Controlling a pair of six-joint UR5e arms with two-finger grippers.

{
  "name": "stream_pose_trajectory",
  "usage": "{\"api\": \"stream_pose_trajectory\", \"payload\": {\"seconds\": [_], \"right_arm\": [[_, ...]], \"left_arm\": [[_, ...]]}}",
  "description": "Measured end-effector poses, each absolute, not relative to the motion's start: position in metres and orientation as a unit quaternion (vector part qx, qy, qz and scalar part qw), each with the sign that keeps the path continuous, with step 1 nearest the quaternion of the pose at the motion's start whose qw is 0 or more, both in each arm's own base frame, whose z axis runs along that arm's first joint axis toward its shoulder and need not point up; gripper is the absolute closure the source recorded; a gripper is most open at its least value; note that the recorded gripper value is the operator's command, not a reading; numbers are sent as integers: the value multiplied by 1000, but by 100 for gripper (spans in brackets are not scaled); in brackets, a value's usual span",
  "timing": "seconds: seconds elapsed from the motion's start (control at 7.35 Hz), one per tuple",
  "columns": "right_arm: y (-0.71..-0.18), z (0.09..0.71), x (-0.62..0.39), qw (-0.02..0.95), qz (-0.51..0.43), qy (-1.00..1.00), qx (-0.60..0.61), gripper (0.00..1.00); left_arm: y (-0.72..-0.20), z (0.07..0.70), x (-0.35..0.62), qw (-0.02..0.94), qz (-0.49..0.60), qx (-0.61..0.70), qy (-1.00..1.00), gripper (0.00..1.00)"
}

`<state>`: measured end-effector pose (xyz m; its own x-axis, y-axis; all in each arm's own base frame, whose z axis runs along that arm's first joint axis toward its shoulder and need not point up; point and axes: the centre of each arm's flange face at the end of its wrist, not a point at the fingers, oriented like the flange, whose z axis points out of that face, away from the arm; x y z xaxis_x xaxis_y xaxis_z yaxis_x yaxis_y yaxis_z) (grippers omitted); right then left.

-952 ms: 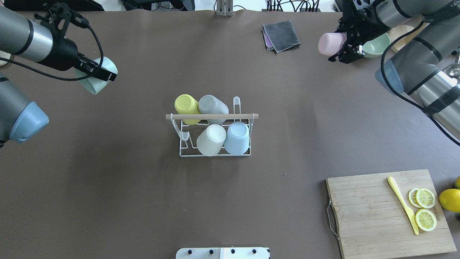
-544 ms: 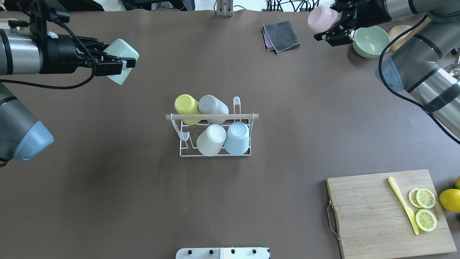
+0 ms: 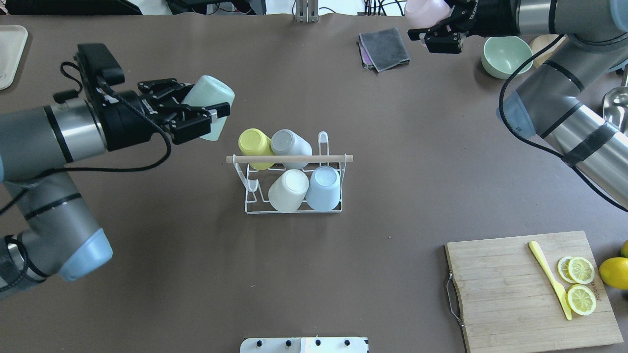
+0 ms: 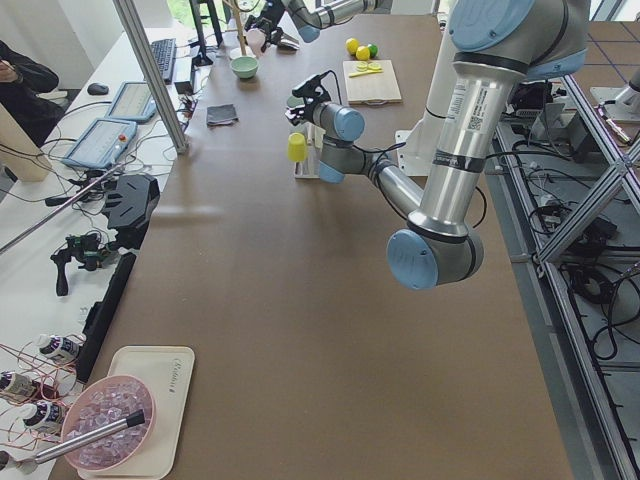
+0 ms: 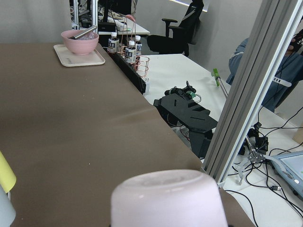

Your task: Place cup on cup holder

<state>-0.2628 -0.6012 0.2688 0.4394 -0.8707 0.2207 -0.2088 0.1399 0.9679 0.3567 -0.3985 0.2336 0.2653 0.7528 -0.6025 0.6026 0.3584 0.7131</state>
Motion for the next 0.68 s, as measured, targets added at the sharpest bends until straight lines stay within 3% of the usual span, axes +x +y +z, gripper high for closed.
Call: {"api": "stream_pose_trajectory", "payload": {"seconds": [0.68], "right_arm": [[-579,252,-284,560,-215,-497,627,100]], "left_arm": [[-312,253,403,522,-13,675,522,100]]}}
